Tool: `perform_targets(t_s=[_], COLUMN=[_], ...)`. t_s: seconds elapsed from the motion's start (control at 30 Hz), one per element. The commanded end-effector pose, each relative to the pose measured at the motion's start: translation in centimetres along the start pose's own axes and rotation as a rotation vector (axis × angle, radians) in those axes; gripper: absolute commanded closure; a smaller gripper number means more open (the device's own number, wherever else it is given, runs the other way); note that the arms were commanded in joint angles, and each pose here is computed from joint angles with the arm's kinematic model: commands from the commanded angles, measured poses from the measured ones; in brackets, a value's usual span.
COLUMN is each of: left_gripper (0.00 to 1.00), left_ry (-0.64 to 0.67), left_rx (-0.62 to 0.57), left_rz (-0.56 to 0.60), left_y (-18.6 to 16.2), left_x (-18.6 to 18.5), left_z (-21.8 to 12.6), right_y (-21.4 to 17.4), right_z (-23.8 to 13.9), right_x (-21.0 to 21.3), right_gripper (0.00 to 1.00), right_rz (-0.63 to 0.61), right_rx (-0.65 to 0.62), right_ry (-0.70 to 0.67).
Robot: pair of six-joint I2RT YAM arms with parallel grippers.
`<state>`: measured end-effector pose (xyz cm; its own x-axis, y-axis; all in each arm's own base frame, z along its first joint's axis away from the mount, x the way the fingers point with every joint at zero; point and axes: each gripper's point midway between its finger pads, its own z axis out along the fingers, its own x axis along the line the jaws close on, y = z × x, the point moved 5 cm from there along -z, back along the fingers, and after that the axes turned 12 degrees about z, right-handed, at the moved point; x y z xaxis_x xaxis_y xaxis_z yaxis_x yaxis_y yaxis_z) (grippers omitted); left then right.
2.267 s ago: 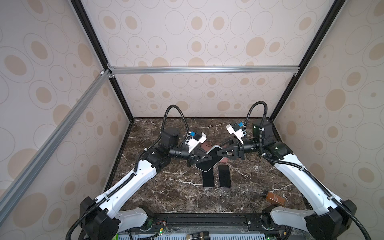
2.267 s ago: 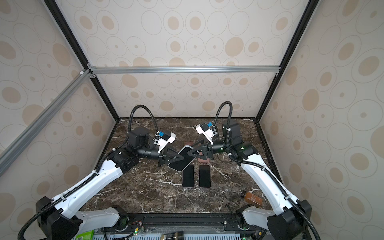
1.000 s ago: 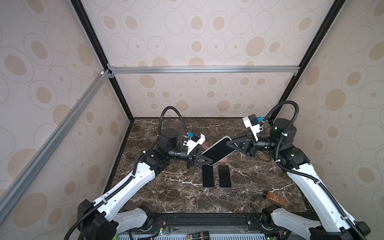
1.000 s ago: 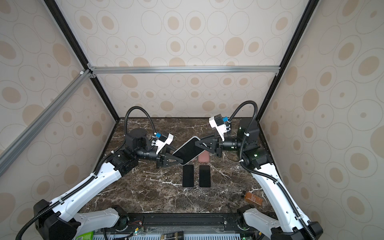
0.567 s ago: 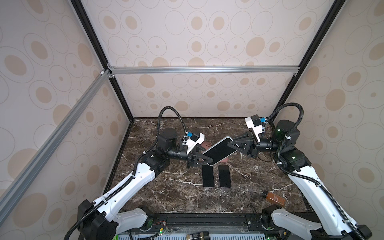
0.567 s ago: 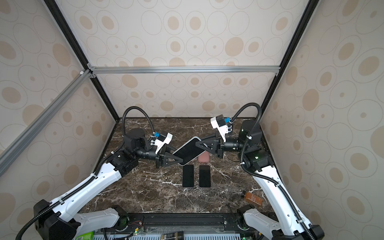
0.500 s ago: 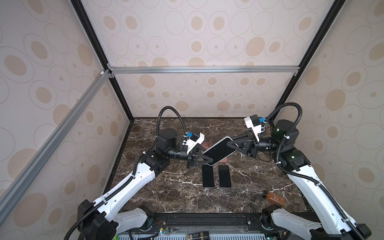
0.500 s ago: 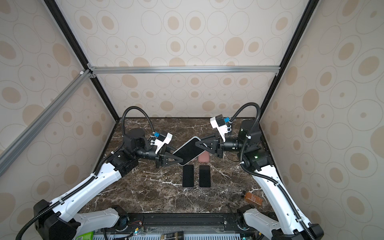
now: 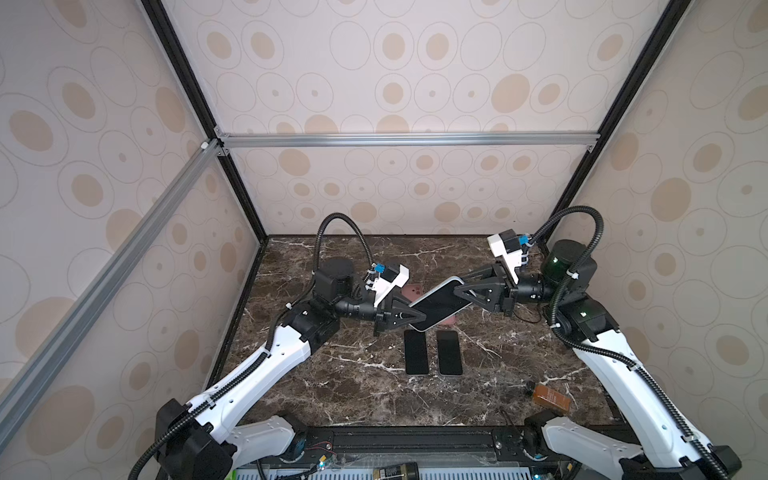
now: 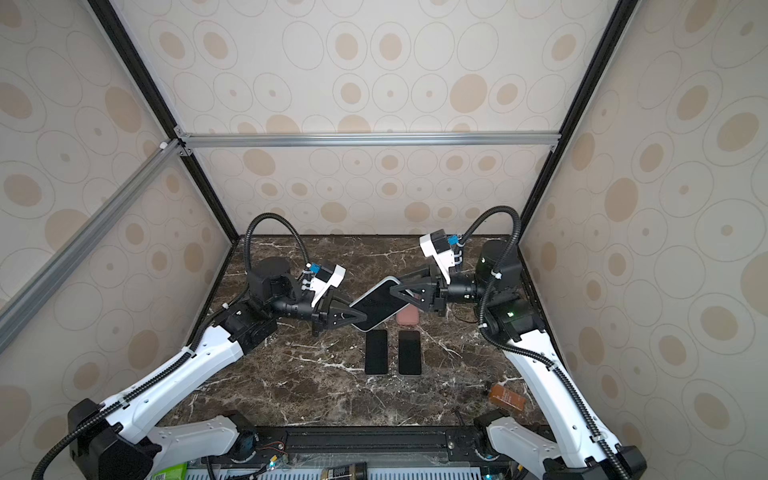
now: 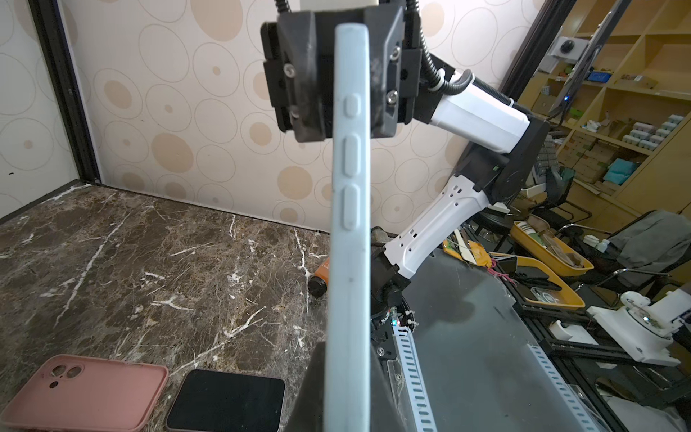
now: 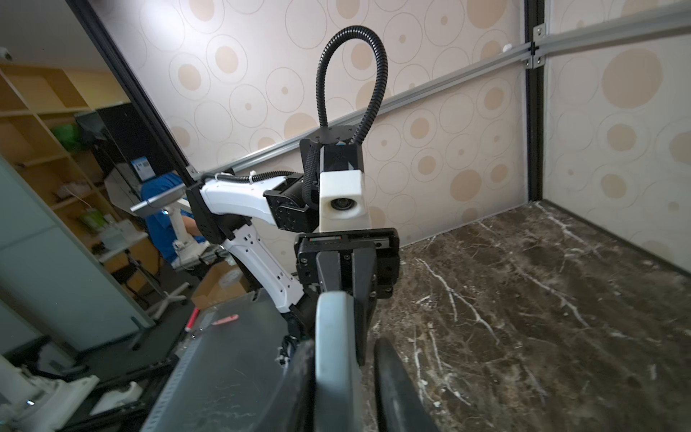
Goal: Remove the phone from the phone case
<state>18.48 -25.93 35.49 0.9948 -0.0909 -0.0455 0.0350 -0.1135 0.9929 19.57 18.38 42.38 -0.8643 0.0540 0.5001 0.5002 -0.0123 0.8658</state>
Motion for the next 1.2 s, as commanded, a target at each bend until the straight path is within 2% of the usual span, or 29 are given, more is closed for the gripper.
perform_targets(t_s=[0.0, 0.1, 0.37, 0.53, 0.93, 1.17], left_gripper=[1.0, 1.0, 1.0, 1.0, 1.0, 1.0], left_ry=[-0.009, -0.011, -0.009, 0.002, 0.142, 0.232], left_rx=[-0.022, -0.02, -0.017, -0.008, -0.018, -0.013], left_rz=[0.113, 0.114, 0.123, 0.133, 0.201, 0.237], left_y=[1.7, 1.8, 1.8, 1.9, 3.0, 3.4], left_x=[-0.8, -0.7, -0.7, -0.5, 0.4, 1.1], left_z=[-0.3, -0.3, -0.3, -0.3, -0.9, -1.3], right_y=[0.8, 1.0, 1.3, 1.2, 0.2, 0.7], right_z=[-0.2, -0.1, 0.8, 1.6, 2.1, 2.1], right_x=[0.7, 0.6, 0.0, -0.4, -1.9, -2.8], right_gripper=[0.56, 0.52, 0.52, 0.57, 0.7, 0.71], right_rz=[-0.014, 0.007, 0.083, 0.122, 0.267, 0.35], right_rx=[-0.006, 0.0, 0.018, 0.028, 0.034, -0.023], right_ry=[0.007, 0.008, 0.016, 0.016, -0.032, -0.094])
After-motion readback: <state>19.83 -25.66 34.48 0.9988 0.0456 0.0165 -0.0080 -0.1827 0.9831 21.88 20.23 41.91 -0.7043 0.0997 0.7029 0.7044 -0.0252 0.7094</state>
